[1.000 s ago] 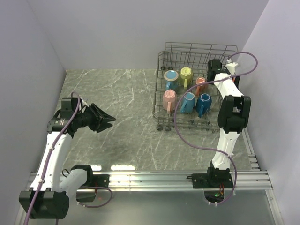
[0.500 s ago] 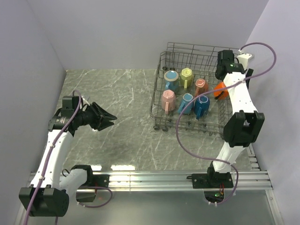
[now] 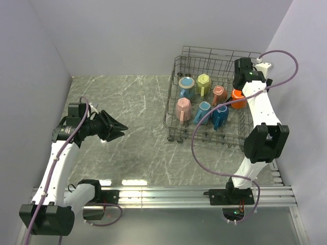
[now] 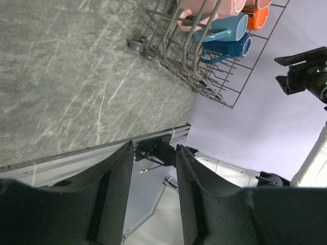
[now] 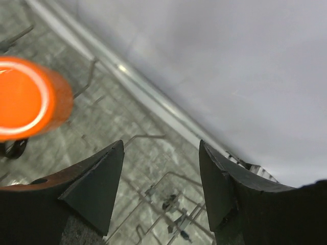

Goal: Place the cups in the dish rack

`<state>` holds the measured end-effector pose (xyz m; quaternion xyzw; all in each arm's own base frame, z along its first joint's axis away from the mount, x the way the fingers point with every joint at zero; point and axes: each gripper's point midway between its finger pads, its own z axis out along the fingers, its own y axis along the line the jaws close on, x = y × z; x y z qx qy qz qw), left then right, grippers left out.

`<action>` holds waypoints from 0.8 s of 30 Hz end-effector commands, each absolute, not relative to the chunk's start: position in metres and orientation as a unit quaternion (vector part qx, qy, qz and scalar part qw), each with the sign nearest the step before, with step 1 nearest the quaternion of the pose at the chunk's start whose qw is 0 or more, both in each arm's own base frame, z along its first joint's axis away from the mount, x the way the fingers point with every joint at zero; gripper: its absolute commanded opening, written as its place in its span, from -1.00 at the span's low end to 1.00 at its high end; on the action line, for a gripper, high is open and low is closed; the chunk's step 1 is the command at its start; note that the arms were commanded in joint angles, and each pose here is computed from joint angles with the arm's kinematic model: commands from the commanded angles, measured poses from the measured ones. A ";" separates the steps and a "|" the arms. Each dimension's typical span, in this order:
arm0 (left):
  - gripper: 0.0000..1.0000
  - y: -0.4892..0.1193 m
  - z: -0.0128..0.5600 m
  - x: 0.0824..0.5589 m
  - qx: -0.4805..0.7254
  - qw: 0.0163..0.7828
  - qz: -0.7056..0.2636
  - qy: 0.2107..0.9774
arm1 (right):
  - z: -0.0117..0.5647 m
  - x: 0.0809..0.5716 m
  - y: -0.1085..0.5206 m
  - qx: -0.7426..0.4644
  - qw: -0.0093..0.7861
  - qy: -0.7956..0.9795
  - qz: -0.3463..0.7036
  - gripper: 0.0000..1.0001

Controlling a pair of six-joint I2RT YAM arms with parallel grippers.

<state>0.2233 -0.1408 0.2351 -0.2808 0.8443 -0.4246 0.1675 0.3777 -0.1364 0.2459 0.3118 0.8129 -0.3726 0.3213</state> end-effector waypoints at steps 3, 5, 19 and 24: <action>-0.12 -0.139 0.255 0.228 -0.257 0.201 -0.420 0.847 | 0.282 0.395 -0.088 0.294 0.382 0.825 -0.295 0.34; -0.12 -0.138 0.256 0.231 -0.255 0.205 -0.412 0.850 | 0.294 0.399 -0.063 0.274 0.406 0.831 -0.265 0.34; 0.12 -0.173 0.299 0.302 -0.182 0.233 -0.401 0.867 | 0.347 0.309 0.052 0.173 0.526 0.833 0.012 0.33; 0.43 -0.212 0.336 0.335 -0.121 0.251 -0.415 0.866 | 0.344 0.261 0.062 0.151 0.554 0.812 0.109 0.35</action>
